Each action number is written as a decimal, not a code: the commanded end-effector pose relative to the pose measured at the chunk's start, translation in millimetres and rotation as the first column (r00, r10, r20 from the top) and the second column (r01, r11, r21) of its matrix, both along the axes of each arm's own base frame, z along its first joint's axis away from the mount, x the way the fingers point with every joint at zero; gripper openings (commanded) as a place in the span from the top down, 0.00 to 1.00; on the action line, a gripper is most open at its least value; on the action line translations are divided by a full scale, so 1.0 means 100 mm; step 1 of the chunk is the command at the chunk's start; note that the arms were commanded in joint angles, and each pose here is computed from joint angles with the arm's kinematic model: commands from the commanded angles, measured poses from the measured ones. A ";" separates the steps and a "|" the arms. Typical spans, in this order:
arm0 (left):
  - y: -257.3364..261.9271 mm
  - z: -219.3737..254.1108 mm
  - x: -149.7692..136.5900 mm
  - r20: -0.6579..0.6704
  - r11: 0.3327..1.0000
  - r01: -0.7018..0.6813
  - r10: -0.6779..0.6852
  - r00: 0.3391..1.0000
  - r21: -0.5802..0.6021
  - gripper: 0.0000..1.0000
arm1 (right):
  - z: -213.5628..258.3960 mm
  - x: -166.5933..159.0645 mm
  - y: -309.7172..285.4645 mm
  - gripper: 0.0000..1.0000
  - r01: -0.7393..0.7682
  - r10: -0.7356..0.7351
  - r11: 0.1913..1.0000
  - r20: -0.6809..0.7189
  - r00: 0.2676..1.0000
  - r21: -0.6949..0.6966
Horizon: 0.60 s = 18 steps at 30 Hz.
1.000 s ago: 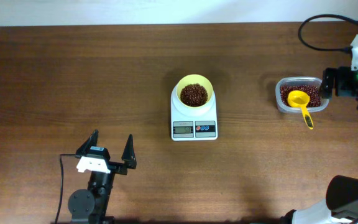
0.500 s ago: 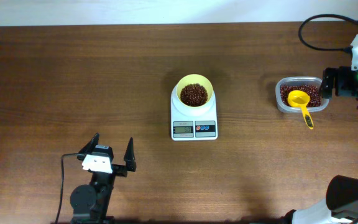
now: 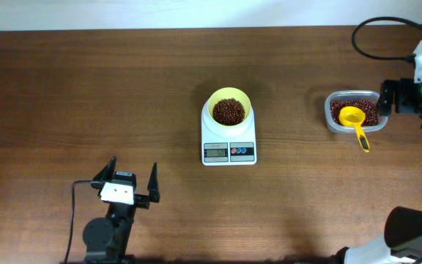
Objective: Scoop item into bowl and weigh 50g on scale
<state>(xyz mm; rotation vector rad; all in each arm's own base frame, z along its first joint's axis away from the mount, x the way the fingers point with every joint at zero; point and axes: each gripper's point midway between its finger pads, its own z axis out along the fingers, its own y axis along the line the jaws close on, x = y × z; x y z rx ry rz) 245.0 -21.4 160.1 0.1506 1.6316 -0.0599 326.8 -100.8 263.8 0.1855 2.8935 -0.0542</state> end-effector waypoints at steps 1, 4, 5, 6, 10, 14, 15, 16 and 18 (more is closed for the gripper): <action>0.08 -0.03 0.00 -0.006 0.999 -0.046 0.046 0.999 0.026 0.01 | 0.13 -0.02 -0.01 0.01 0.002 -0.001 1.000 0.038 0.999 -0.021; 0.11 -0.04 0.00 0.001 0.995 -0.053 0.054 0.999 0.088 0.01 | 0.13 -0.02 -0.01 0.01 0.002 -0.001 1.000 0.038 0.999 -0.021; 0.11 -0.04 0.00 0.001 0.994 -0.053 0.054 0.999 0.093 0.01 | 0.13 -0.02 -0.01 0.01 0.002 -0.001 1.000 0.038 0.999 -0.021; 0.10 -0.04 0.00 0.001 0.994 -0.053 0.053 0.999 0.092 0.01 | 0.13 -0.02 -0.01 0.01 0.002 -0.001 1.000 0.038 0.999 -0.021; 0.11 -0.04 0.00 0.000 0.994 -0.053 0.053 0.999 0.092 0.01 | 0.13 -0.02 -0.01 0.01 0.002 -0.001 1.000 0.038 0.999 -0.021; 0.11 -0.03 0.01 0.003 0.994 -0.057 0.057 0.998 0.092 0.01 | 0.13 -0.02 -0.01 0.01 0.002 -0.001 1.000 0.038 0.999 -0.021; 0.11 -0.02 0.01 0.007 0.994 -0.057 0.057 0.998 0.092 0.01 | 0.13 -0.02 -0.01 0.01 0.002 -0.001 1.000 0.038 0.999 -0.021; 0.11 -0.02 0.01 0.007 0.994 -0.057 0.057 0.998 0.092 0.01 | 0.13 -0.02 -0.01 0.01 0.002 -0.001 1.000 0.038 0.999 -0.021; 0.11 -0.02 0.01 0.007 0.994 -0.057 0.057 0.998 0.092 0.01 | 0.13 -0.02 -0.01 0.01 0.002 -0.001 1.000 0.038 0.999 -0.021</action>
